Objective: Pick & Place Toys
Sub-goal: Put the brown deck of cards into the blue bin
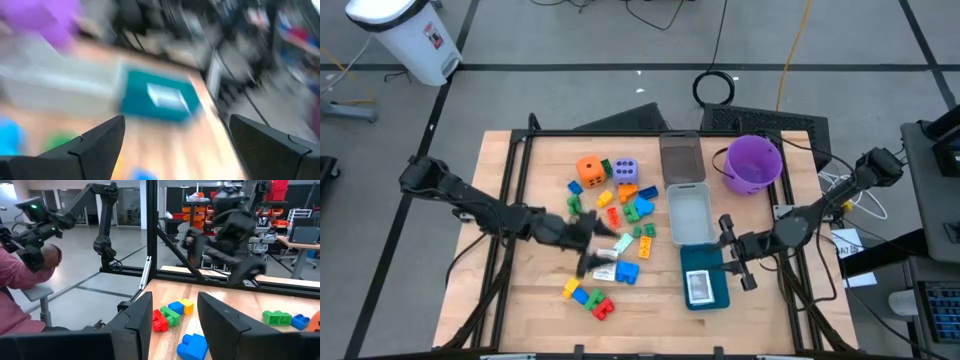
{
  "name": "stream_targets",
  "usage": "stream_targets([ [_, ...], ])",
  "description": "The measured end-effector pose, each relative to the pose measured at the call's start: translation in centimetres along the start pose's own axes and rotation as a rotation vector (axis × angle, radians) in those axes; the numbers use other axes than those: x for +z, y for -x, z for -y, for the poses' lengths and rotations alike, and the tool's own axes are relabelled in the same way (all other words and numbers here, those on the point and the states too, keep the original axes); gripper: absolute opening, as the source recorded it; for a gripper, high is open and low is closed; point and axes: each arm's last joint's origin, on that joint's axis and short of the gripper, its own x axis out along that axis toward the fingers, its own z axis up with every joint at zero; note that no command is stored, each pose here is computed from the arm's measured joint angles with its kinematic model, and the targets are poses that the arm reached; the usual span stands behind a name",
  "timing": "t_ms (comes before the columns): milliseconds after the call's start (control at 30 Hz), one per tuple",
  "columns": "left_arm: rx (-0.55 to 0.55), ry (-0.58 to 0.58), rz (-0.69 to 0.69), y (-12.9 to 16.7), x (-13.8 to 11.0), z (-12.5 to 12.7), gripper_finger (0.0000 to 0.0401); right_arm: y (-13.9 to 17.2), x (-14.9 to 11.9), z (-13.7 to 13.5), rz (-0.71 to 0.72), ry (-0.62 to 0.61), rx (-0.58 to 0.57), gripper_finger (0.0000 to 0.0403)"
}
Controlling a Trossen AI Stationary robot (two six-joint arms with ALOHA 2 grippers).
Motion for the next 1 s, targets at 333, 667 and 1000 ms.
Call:
stream_targets([
  [333, 0.363, -0.084, -0.336, -1.2, -3.5, 3.4, 0.0367, -0.1, -0.1, 0.0, -0.004, 0.001, -0.001, 0.0130],
  [667, 0.290, 0.107, -0.529, -4.3, -7.8, 3.1, 0.0367, -0.1, -0.1, 0.0, -0.004, -0.026, -0.002, 0.0130],
  [1000, 0.427, 0.269, -0.768, -3.3, -8.6, 0.9, 0.0367, -0.1, -0.1, 0.0, -0.004, -0.026, -0.002, 0.0130],
])
